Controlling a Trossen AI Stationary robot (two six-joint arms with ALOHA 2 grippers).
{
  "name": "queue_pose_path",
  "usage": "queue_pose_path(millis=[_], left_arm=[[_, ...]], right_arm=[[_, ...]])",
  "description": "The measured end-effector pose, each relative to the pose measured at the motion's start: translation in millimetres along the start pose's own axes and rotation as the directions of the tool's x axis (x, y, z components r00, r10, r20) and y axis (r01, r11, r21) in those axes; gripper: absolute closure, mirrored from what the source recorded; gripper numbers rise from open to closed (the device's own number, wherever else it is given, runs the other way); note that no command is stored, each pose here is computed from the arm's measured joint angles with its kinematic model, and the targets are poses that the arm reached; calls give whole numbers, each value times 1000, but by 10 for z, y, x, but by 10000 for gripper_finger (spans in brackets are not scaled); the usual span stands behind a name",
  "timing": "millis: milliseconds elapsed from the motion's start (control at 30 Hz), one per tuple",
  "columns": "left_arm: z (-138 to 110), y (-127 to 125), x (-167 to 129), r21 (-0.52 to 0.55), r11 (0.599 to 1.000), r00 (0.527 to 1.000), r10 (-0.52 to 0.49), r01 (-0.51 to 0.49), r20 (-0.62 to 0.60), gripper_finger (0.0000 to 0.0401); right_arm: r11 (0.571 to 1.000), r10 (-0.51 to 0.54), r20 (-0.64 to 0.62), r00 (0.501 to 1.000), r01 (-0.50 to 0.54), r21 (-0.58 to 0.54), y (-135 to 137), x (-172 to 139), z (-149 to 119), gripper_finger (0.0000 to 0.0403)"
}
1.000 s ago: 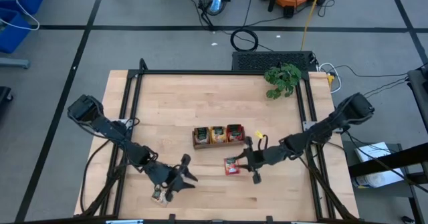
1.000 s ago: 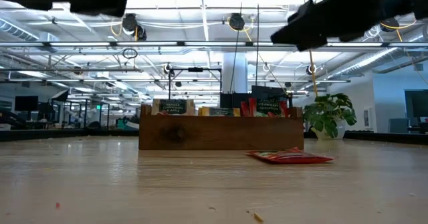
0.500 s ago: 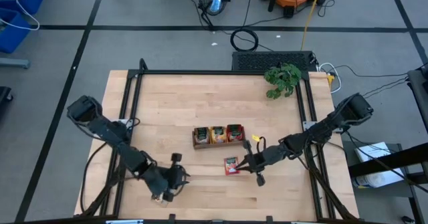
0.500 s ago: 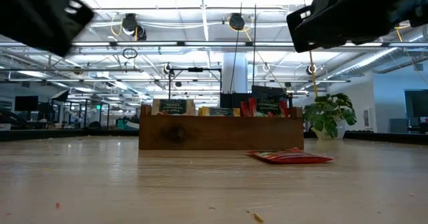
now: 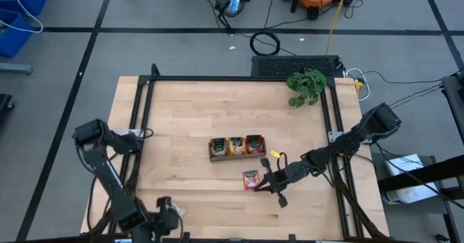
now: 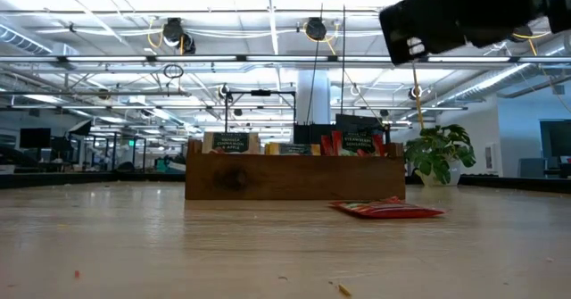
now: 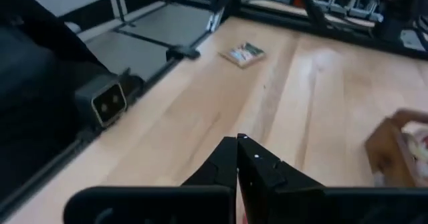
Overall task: Pick & Place Tea
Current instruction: Put the brown tea bag into the left section of the wooden organizer
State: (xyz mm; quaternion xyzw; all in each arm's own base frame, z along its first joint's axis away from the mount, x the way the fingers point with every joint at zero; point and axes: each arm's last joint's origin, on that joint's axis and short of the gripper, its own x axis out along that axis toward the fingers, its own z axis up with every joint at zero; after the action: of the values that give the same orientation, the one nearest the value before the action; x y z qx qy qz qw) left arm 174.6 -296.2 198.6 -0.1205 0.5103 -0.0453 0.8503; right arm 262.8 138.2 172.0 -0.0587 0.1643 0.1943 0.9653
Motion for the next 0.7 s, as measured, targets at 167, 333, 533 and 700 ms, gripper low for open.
queue_pose_path(millis=[167, 333, 533, 700], left_arm=[[-284, -4, 272, -75, 993, 982, 74, -89, -176, 374], [-387, 89, 409, -95, 971, 949, 188, -218, -254, 373], [-429, 197, 425, -78, 939, 906, 298, -335, -302, 373], [-410, 290, 419, -27, 913, 881, 386, -408, -273, 373]], right_arm=[[999, 44, 8, 999, -44, -12, 72, 215, 103, 403], [982, 171, -16, 985, -172, -83, 122, 598, 102, 403], [985, 145, -57, 988, -149, -81, -2, 935, 21, 403], [990, 130, -77, 988, -134, -49, -65, 998, -44, 403]])
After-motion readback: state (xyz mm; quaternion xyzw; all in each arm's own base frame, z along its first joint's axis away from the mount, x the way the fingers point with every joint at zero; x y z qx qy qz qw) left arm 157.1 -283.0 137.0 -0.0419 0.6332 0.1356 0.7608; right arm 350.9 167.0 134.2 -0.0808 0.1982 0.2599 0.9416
